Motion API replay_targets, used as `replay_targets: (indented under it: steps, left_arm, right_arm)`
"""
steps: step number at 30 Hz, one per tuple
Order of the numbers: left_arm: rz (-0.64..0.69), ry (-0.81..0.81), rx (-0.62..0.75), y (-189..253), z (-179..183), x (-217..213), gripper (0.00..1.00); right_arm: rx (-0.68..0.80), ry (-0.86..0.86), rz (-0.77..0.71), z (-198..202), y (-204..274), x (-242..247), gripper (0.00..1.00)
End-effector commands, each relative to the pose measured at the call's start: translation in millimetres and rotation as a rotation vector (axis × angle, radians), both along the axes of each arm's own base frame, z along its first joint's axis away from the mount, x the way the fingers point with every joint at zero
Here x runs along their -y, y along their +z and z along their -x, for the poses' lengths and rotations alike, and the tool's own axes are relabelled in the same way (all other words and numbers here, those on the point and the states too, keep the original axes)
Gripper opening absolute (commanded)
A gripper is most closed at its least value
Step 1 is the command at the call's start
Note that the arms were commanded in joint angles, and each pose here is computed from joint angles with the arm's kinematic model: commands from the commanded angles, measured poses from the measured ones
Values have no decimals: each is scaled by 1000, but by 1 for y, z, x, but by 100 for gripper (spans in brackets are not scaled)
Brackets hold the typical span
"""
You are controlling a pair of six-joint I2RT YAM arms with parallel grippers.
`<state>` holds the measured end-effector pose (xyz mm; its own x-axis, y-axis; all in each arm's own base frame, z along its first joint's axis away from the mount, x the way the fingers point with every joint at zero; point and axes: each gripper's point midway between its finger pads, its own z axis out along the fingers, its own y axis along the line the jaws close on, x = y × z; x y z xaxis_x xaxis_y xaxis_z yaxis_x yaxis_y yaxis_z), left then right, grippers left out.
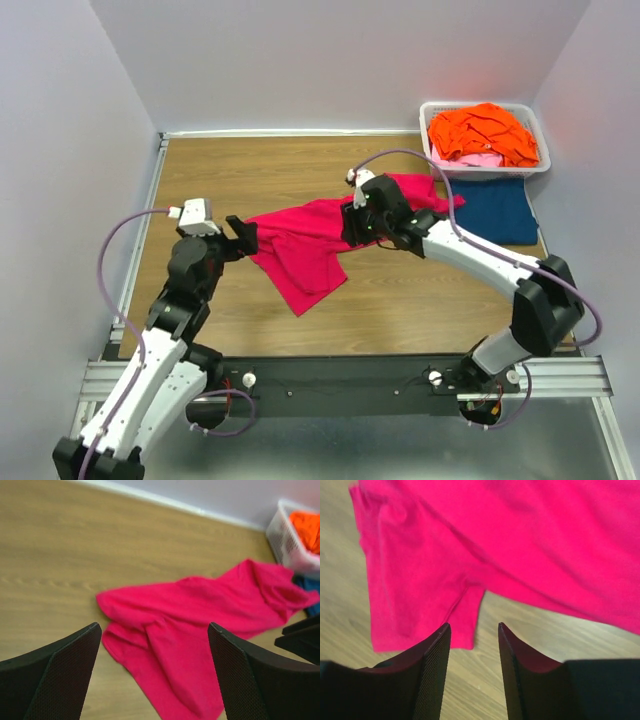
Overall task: Fold and stack the t-shirts
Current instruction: Move the tshirt to the center of the board, then flatten the tshirt out
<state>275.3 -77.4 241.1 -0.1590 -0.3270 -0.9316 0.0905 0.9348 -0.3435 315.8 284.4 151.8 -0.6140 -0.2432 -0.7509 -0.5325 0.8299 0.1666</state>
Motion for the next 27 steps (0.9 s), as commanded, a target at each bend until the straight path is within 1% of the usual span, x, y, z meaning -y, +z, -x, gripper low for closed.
replay_targets:
  steps: [1,2,3,4,6,7,8,10,15,18,20,22,25,27]
  left_arm:
    - [90,-88,-197,-39,-8,30,94]
    - [111,-101,-251,-55,-13,37,92]
    - [124,-113,-274,-62,-15,42,89]
    - [142,-122,-287,-66,-17,46,82]
    - [186,-125,-326,-81,-24,54,78]
    - [199,-151,-355,-88,-23,60,77]
    - [211,-157,-354,-90,-26,62,77]
    - [216,-163,-408,-106,-28,67,75]
    - [215,-227,-537,-137,-25,85,72]
    - [190,-272,-616,-155,-18,102,73]
    - [158,-272,-637,-160,-18,107,72]
    - [138,-264,-656,-166,-23,109,72]
    - [101,-247,-721,-182,-23,107,72]
    - [93,-260,-745,-187,-23,112,68]
  right_arm:
    - [-156,162,2,30,-43,-21,48]
    - [-169,192,4,37,-48,-29,47]
    - [-184,204,11,41,-54,-33,47]
    - [-207,212,17,44,-63,-36,47]
    - [-225,203,15,45,-72,-37,47]
    - [-230,183,21,44,-75,-35,47]
    - [-234,170,27,43,-79,-34,47]
    - [-235,132,46,40,-84,-30,48]
    - [-183,18,98,29,-85,-7,48]
    - [-138,-96,114,16,-77,16,49]
    - [-119,-153,102,12,-69,31,51]
    - [-94,-211,87,6,-59,49,51]
    - [-56,-268,76,0,-46,70,51]
    - [-23,-300,65,-1,-36,83,52]
